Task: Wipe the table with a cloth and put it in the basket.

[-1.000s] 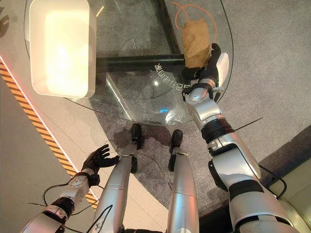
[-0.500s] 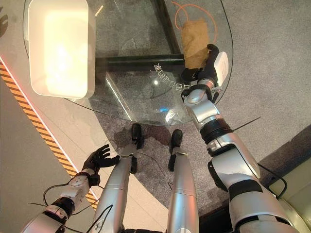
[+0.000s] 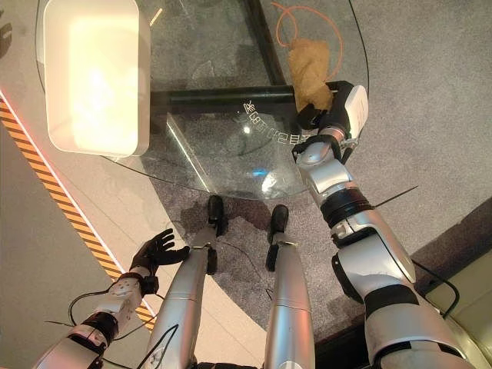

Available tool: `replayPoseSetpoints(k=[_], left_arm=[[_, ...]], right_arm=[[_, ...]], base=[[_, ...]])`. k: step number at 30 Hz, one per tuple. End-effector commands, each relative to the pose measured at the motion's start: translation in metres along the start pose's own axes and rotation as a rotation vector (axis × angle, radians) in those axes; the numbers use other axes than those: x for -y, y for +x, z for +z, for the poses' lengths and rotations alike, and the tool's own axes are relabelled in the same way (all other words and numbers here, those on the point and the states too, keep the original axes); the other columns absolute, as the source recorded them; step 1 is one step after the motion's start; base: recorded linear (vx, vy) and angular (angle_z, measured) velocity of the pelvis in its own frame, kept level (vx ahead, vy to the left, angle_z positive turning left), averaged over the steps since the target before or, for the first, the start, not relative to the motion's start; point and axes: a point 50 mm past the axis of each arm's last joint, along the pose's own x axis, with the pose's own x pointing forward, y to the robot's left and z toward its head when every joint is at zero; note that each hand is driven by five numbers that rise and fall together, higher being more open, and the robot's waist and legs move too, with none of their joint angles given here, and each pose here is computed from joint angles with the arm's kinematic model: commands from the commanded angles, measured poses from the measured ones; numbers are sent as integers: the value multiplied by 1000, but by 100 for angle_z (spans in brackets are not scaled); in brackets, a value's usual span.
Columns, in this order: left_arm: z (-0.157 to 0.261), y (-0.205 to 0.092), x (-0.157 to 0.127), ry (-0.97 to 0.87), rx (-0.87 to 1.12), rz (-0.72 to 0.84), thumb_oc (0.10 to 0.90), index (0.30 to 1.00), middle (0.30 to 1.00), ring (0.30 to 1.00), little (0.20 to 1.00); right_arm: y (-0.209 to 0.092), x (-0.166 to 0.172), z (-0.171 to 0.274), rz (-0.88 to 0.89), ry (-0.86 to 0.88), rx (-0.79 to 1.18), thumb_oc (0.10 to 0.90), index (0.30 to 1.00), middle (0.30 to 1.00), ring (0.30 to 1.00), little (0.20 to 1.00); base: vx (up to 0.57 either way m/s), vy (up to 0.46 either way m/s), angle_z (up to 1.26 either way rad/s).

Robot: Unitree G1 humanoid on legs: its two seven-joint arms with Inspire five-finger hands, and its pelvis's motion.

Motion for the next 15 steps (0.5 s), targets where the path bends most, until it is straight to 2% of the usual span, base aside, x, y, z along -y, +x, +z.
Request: replayPoseSetpoints(k=[1, 7, 15], left_arm=[[-20, -5, 16, -39, -59, -5, 800, 900, 900, 900, 900], [-20, -5, 17, -36, -55, -4, 800, 900, 900, 900, 900], [-16, -4, 16, -31, -52, -5, 800, 900, 900, 900, 900]], right_arm=[[3, 5, -6, 10, -42, 9, 100, 300, 300, 300, 200], [1, 1, 3, 50, -83, 81, 100, 300, 300, 300, 200], [-14, -21, 22, 251, -158, 241, 100, 300, 300, 300, 200]], base=[[0, 0, 0], [0, 0, 0], [0, 0, 0]])
